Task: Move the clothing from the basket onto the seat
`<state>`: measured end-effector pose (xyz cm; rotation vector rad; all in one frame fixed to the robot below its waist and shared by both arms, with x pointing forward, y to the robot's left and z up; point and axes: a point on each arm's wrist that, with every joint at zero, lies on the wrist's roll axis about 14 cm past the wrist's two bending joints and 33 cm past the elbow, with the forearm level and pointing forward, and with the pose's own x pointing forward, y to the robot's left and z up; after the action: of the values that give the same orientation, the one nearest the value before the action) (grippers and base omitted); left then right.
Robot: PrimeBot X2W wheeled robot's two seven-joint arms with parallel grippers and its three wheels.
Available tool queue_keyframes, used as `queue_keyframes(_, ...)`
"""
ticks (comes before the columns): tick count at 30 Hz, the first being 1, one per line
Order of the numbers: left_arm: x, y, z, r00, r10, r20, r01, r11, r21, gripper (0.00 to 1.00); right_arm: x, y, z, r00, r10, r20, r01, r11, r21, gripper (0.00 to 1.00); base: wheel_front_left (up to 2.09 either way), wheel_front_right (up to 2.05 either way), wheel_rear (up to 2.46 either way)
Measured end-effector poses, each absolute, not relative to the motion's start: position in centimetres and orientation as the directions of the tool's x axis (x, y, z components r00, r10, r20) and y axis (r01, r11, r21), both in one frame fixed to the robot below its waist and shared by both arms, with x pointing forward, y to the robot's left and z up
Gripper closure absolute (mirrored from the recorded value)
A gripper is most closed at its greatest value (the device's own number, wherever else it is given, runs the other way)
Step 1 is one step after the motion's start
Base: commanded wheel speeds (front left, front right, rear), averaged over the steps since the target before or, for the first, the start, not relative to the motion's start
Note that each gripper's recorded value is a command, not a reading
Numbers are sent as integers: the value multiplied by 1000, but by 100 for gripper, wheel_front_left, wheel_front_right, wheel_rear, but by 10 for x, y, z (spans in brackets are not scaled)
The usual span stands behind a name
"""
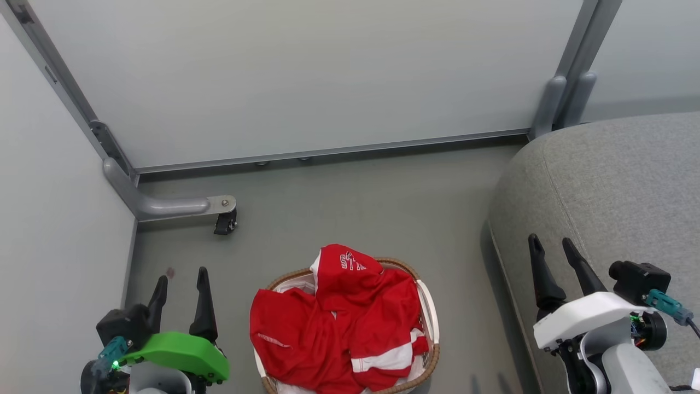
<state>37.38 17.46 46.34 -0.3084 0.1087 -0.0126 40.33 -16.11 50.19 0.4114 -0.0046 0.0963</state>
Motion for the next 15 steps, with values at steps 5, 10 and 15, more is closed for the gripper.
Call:
queue_keyframes(5, 370, 170, 461, 993, -47, -107, 17, 965, -263, 0, 403, -157, 503, 994, 106, 31, -110, 928, 355, 0, 0, 0, 0)
queue_keyframes(10, 367, 165, 458, 992, -63, -110, 37, 974, -224, 0, 401, -156, 501, 993, 114, 31, -118, 943, 310, 0, 0, 0, 0)
queue_keyframes(15, 361, 156, 452, 989, -88, -121, 61, 977, -204, 0, 398, -152, 493, 991, 130, 12, -129, 955, 268, 0, 0, 0, 0)
